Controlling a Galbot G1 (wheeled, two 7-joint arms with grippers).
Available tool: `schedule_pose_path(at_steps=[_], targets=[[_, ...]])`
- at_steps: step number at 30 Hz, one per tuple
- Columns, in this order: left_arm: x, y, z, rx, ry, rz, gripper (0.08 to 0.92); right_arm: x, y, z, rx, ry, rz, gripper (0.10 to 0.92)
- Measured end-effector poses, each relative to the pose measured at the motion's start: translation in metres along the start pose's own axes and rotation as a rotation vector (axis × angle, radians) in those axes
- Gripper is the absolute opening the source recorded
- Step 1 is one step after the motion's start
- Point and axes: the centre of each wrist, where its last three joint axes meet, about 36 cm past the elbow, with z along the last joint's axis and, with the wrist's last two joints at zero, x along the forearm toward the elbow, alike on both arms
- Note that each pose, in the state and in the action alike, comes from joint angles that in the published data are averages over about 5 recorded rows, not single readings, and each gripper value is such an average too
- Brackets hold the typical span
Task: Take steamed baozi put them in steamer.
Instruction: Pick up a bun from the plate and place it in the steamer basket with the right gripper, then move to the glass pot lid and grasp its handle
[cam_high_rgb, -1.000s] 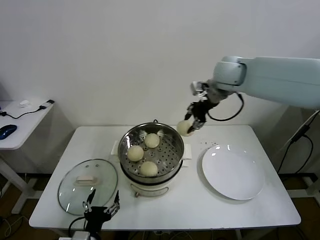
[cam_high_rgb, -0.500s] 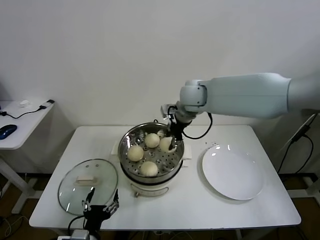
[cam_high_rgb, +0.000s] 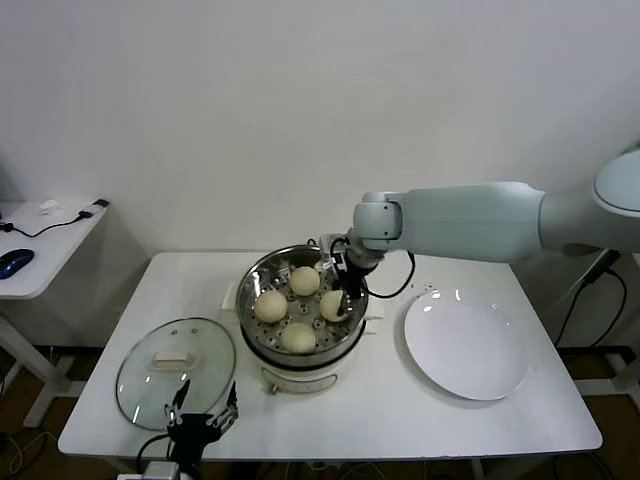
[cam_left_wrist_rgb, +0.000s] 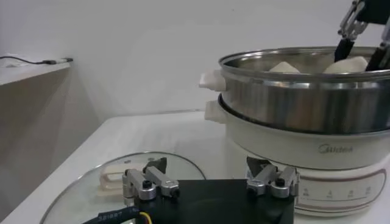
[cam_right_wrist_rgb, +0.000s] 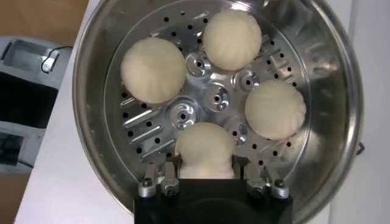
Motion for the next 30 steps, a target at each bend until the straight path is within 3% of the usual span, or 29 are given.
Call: schedule_pose_path(at_steps=[9, 17, 30], targets=[[0.000, 0.000, -0.002, 0.002, -0.002, 0.001, 0.823, 0.006, -0.008, 0.002, 0.016, -0.041, -0.005, 0.807], [0.002, 0.002, -0.003, 0.001, -0.006, -0.004, 0.823, 0.040, -0.025, 0.017, -0.001, -0.149, 0.033, 0.823], [0.000, 0.010, -0.008, 0.006, -0.052, -0.030, 0.823, 0.077, -0.032, 0.064, -0.223, -0.496, 0.556, 0.823]])
